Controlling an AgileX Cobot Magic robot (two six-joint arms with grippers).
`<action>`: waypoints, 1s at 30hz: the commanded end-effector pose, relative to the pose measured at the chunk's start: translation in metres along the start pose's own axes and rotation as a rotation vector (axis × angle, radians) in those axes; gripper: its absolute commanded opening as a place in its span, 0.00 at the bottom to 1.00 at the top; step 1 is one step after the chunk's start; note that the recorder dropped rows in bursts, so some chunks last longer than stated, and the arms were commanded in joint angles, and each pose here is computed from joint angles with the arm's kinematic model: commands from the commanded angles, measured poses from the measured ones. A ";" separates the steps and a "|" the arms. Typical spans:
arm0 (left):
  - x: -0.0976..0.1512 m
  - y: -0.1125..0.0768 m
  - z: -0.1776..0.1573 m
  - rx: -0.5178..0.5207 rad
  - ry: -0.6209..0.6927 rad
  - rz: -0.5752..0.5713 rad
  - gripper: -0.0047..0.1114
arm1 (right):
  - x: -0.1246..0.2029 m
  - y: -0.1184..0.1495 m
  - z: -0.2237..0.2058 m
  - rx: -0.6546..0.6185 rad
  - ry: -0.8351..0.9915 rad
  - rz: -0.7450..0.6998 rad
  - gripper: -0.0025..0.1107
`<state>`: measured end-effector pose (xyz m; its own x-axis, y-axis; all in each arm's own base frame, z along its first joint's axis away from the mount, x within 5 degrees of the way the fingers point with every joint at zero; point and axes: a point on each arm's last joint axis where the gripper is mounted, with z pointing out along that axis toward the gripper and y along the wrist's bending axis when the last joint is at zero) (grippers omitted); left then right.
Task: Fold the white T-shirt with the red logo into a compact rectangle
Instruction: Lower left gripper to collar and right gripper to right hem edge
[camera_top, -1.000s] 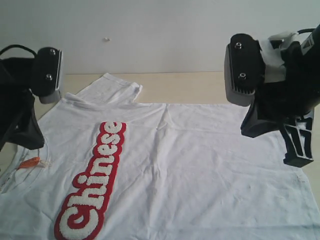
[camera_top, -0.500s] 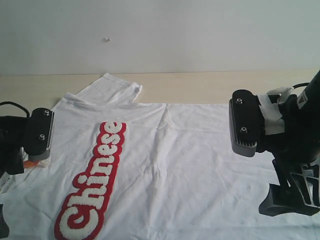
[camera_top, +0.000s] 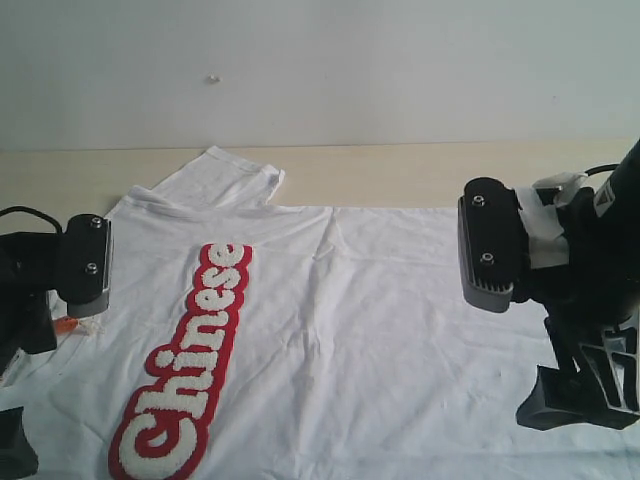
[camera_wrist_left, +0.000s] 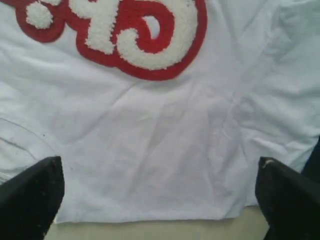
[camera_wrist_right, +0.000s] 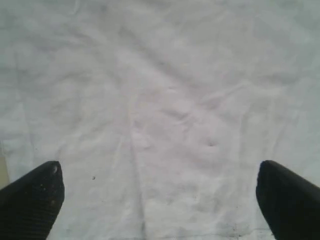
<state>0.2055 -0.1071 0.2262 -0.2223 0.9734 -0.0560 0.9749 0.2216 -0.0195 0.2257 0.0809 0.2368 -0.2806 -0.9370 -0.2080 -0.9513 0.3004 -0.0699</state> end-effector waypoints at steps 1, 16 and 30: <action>-0.003 0.004 0.001 -0.047 -0.024 0.003 0.95 | 0.004 0.000 0.000 0.016 0.048 -0.079 0.95; 0.032 0.076 0.019 -0.123 -0.048 0.295 0.95 | 0.046 -0.040 0.026 0.027 0.220 -0.180 0.95; 0.022 0.142 0.053 -0.025 -0.019 0.304 0.94 | 0.047 -0.049 0.047 0.003 0.222 -0.181 0.95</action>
<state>0.3337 -0.0565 0.1775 0.0857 0.9941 -0.0664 0.9941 -0.0809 0.0723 0.2641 0.0316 0.1864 -0.1256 -0.9915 0.0348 -0.9889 0.1224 -0.0837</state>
